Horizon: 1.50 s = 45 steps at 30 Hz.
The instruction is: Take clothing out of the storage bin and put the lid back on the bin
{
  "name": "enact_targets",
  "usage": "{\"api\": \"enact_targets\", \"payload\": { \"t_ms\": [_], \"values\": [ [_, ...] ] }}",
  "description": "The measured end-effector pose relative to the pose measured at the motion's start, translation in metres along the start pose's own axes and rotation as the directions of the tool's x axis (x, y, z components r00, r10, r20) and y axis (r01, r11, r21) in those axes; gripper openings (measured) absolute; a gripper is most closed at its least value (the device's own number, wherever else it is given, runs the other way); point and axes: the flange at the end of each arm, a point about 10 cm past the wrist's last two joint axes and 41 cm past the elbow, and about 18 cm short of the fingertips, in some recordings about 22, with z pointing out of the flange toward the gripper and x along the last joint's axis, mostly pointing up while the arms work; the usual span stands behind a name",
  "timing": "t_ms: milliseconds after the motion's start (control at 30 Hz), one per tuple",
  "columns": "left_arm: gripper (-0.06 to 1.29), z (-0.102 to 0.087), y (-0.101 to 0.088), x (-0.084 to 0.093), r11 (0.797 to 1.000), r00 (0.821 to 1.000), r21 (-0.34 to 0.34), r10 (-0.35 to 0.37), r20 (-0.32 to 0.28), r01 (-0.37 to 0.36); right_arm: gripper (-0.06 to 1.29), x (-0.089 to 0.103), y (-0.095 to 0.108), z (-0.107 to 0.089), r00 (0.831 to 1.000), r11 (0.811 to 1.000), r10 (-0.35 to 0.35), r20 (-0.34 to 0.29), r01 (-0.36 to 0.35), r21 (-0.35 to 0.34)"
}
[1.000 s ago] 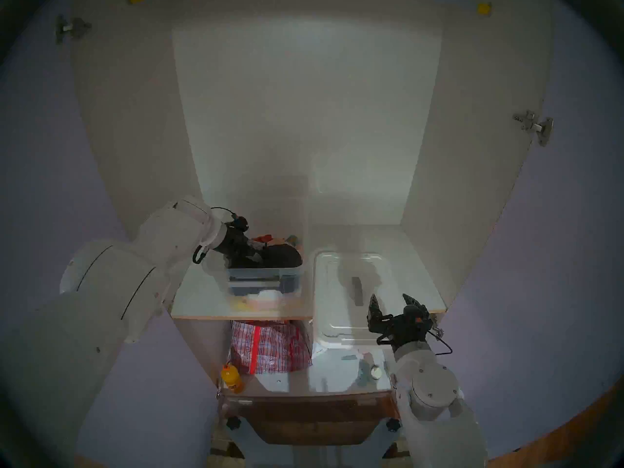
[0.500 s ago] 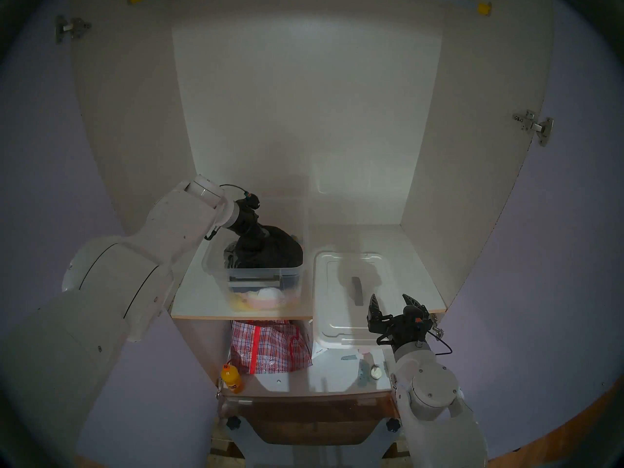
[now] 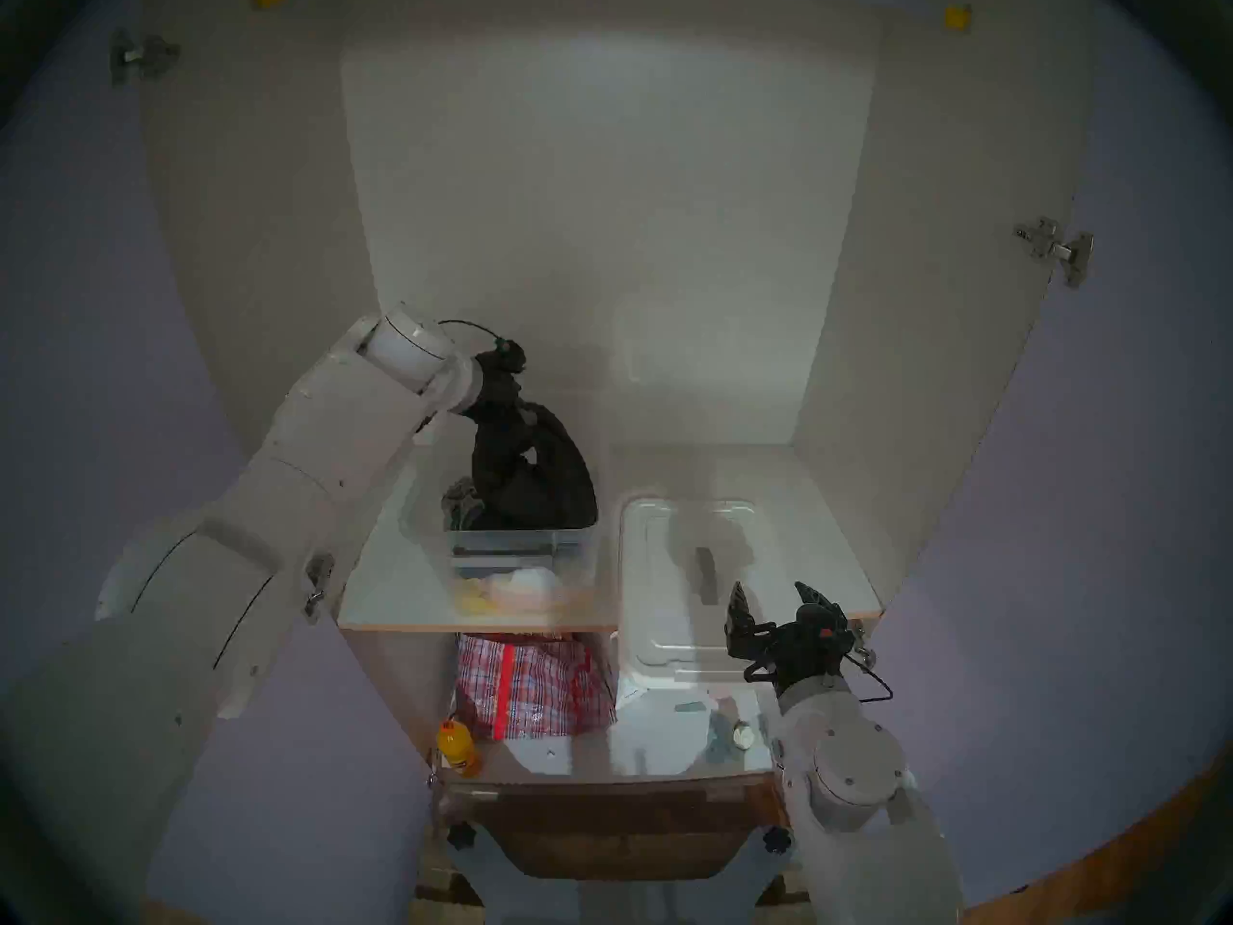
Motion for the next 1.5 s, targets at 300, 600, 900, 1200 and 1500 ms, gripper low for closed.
{"api": "enact_targets", "payload": {
  "t_ms": [300,600,900,1200,1500],
  "values": [
    [0.01,-0.072,-0.018,0.026,0.984,0.998,0.176,0.002,0.067,-0.014,1.22,0.0,0.0,0.0,1.0,1.0,0.0,0.0,0.0,0.0],
    [0.01,-0.106,0.017,0.056,0.968,0.999,0.25,0.018,0.033,-0.026,1.22,0.007,-0.01,-0.003,1.0,0.999,0.016,-0.015,-0.015,0.031],
    [0.01,-0.099,0.015,0.055,0.961,1.0,0.277,0.0,0.013,-0.003,1.22,0.039,-0.064,-0.018,0.992,0.985,0.1,-0.074,-0.089,0.145],
    [0.01,-0.088,0.027,0.055,0.959,1.0,0.282,-0.007,-0.003,0.008,1.22,0.06,-0.077,-0.015,0.99,0.99,0.075,-0.119,-0.059,0.128],
    [0.01,-0.084,0.039,0.064,0.954,0.999,0.3,0.006,-0.032,0.004,1.22,0.097,-0.119,-0.001,0.976,0.966,0.114,-0.184,-0.065,0.251]
  ]
}}
